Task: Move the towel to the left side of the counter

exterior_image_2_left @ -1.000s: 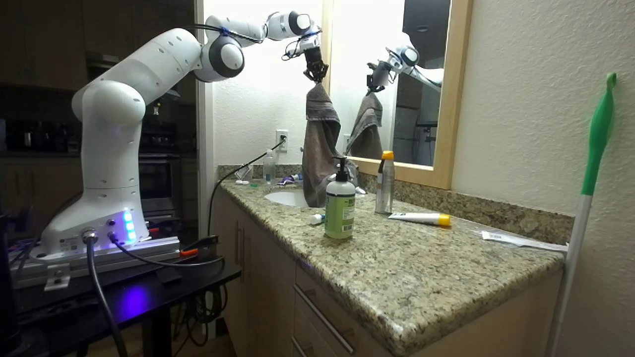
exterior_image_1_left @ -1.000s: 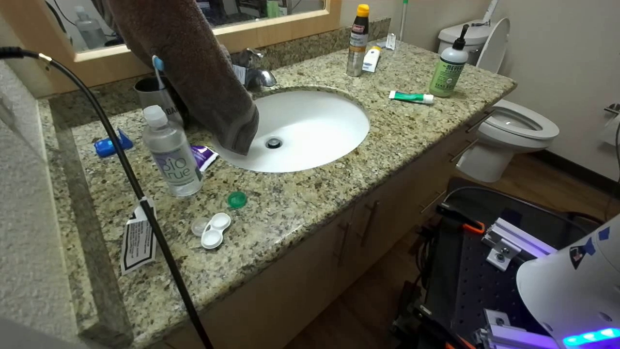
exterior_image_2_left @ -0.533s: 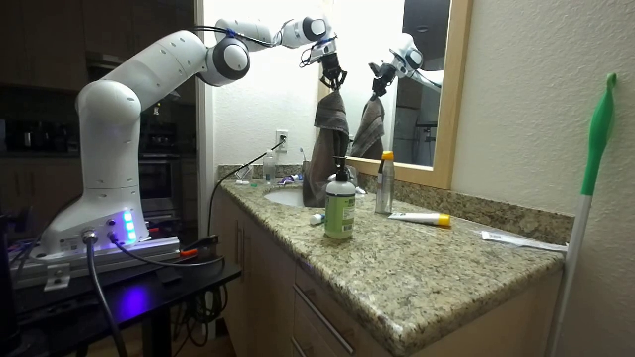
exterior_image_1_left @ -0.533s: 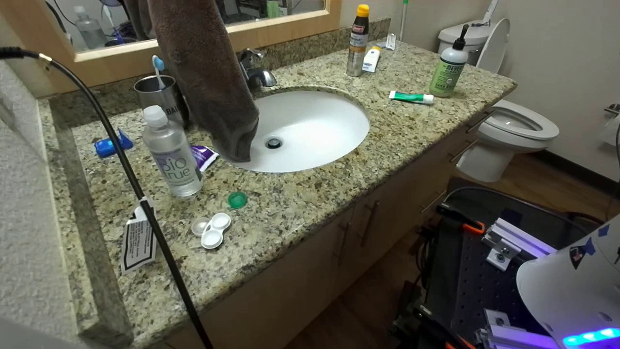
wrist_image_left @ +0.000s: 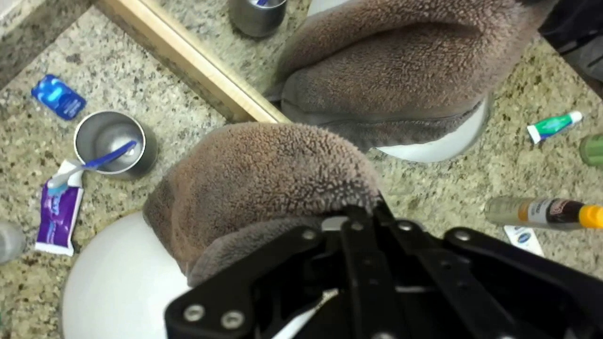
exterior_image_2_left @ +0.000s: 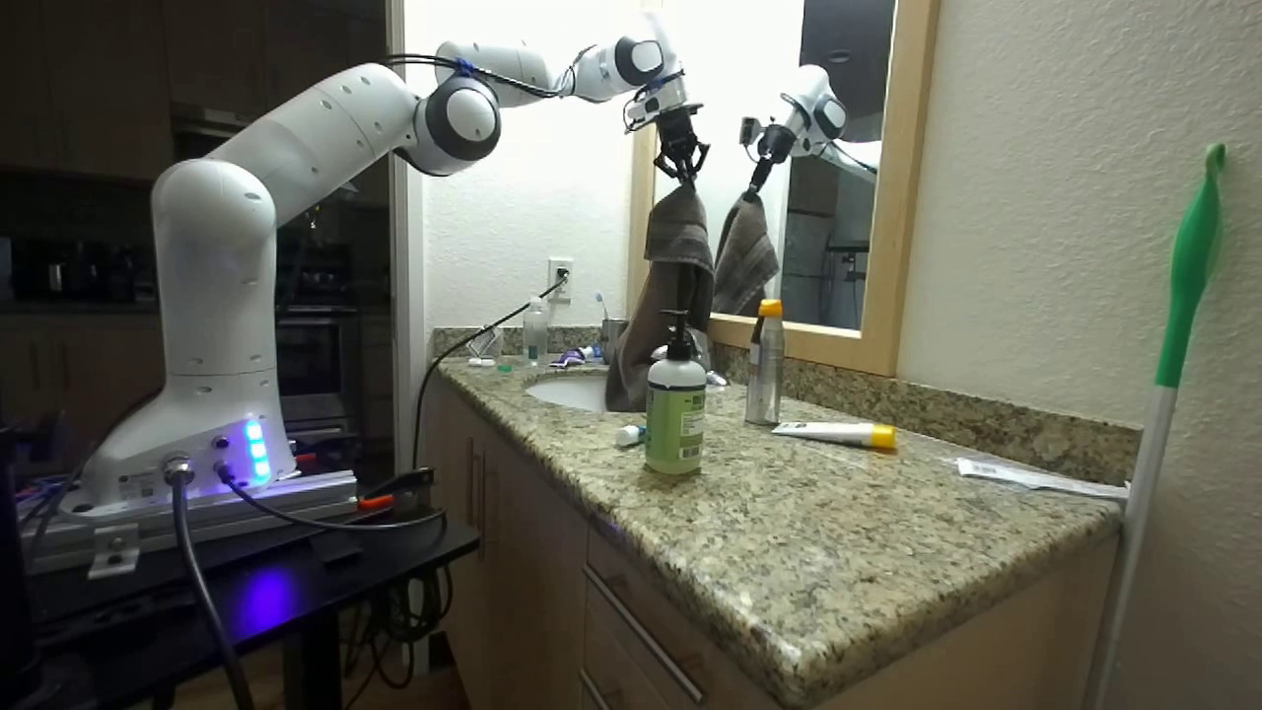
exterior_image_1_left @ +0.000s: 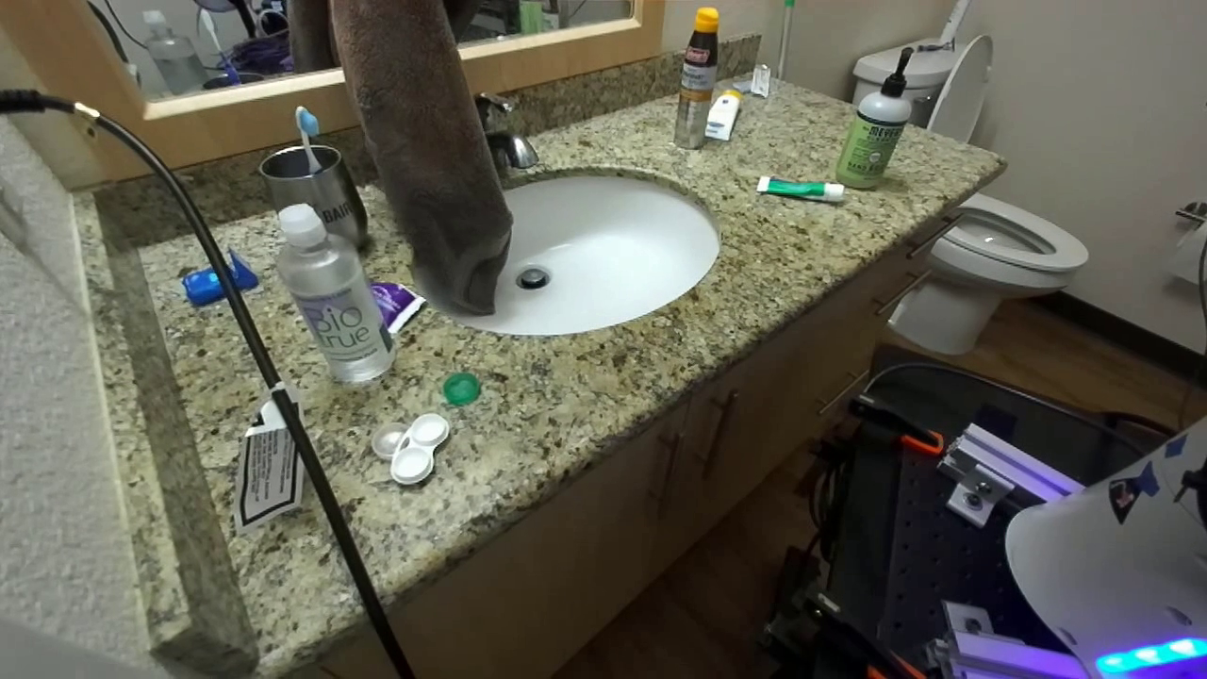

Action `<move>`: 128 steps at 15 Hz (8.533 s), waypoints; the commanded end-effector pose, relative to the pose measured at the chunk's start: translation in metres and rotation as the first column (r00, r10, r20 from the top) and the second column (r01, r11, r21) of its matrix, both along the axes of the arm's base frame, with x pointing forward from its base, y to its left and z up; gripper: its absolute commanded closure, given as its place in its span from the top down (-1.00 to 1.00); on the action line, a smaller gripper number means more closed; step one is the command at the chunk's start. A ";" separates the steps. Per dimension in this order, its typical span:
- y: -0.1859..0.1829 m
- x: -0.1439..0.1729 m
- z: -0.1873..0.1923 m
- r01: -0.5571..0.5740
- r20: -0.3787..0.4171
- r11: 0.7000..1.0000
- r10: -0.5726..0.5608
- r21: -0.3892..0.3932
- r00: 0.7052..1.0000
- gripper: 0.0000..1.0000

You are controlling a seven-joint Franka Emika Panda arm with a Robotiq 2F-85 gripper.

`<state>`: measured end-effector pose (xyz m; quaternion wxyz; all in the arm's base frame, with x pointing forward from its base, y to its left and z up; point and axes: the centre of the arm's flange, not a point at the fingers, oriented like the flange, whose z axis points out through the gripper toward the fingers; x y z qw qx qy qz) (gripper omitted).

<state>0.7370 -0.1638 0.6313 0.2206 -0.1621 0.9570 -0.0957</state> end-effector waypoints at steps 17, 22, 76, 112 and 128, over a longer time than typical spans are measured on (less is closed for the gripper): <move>-0.147 -0.175 0.244 0.341 0.225 0.898 -0.406 0.278 0.886 -0.97; -0.205 -0.291 0.240 0.409 0.292 0.855 -0.499 0.319 0.816 -0.89; -0.397 -0.350 -0.235 0.564 0.072 -0.339 -0.809 0.753 -0.583 -0.97; -0.501 -0.314 -0.296 0.751 -0.108 0.284 -0.899 0.596 0.425 1.00; -0.503 -0.305 -0.305 0.764 -0.049 0.318 -0.909 0.561 0.414 1.00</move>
